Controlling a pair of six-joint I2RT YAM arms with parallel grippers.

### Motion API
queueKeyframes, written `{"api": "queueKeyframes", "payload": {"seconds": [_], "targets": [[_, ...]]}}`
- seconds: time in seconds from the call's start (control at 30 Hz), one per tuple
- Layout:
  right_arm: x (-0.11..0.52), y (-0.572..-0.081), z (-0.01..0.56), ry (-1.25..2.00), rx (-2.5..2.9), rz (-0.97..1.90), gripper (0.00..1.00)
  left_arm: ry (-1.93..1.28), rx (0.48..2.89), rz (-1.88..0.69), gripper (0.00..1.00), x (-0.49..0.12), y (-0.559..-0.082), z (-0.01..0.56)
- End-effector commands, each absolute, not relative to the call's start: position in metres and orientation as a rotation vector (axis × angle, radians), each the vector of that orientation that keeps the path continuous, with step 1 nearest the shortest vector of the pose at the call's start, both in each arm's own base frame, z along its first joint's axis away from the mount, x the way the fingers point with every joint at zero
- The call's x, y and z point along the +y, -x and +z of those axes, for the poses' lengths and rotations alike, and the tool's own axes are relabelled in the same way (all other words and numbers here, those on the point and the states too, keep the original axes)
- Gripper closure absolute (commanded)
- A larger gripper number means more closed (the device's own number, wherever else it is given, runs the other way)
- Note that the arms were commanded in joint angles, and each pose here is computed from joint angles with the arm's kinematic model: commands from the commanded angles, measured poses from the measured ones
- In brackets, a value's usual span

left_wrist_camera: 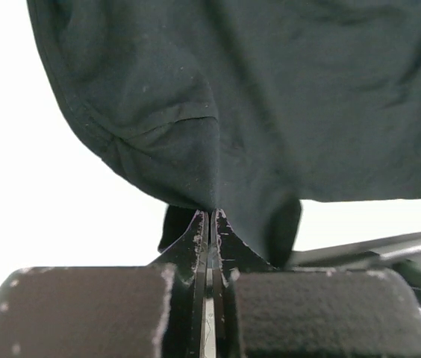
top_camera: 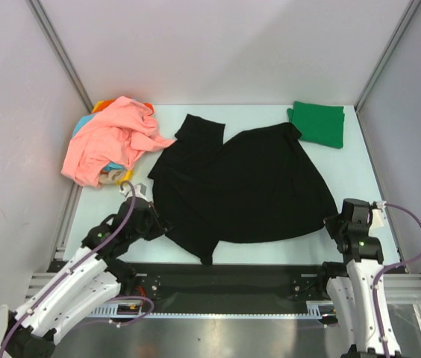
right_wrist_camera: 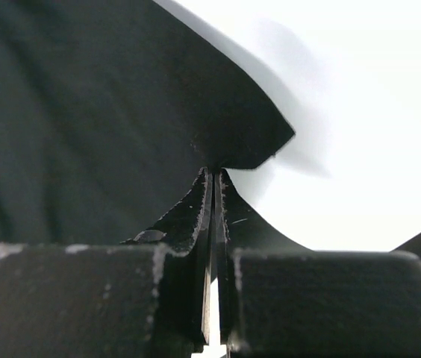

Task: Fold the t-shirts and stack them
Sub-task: Flatten the tshirt out, then fold the tshirt

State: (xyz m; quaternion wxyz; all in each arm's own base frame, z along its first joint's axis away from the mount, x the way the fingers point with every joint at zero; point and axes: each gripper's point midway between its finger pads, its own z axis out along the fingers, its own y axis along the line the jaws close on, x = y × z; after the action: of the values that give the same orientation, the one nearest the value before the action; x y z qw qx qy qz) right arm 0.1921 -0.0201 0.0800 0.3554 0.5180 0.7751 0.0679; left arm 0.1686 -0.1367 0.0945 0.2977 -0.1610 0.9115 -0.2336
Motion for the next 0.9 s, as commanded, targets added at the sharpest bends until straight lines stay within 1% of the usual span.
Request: {"api": "queueKeyframes", "payload": {"seconds": [0.0,0.1,0.3,0.47,0.63,0.73,0.87], "targets": [[-0.015,-0.183,0.109,-1.335,1.973,0.224,1.0,0.394,2.401,-0.64,0.99,-0.132,-0.162,0.129],[-0.014,-0.18,0.128,-1.326,1.952,0.248,1.0,0.383,2.396,-0.631,1.0,-0.126,-0.155,0.144],[-0.021,-0.166,0.158,-1.302,1.91,0.202,1.0,0.381,2.362,-0.629,1.0,-0.112,-0.14,0.173],[-0.022,-0.165,0.164,-1.274,1.892,0.208,1.0,0.376,2.353,-0.643,0.99,-0.113,-0.139,0.182],[-0.01,-0.197,0.153,-1.208,1.96,0.285,1.0,0.337,2.373,-0.577,0.99,-0.122,-0.164,0.177],[-0.004,-0.218,0.139,-1.184,2.013,0.315,1.0,0.333,2.335,-0.55,0.99,-0.128,-0.19,0.186],[-0.003,-0.244,0.14,-1.144,2.021,0.315,1.0,0.332,2.3,-0.473,0.99,-0.119,-0.218,0.196]]}}
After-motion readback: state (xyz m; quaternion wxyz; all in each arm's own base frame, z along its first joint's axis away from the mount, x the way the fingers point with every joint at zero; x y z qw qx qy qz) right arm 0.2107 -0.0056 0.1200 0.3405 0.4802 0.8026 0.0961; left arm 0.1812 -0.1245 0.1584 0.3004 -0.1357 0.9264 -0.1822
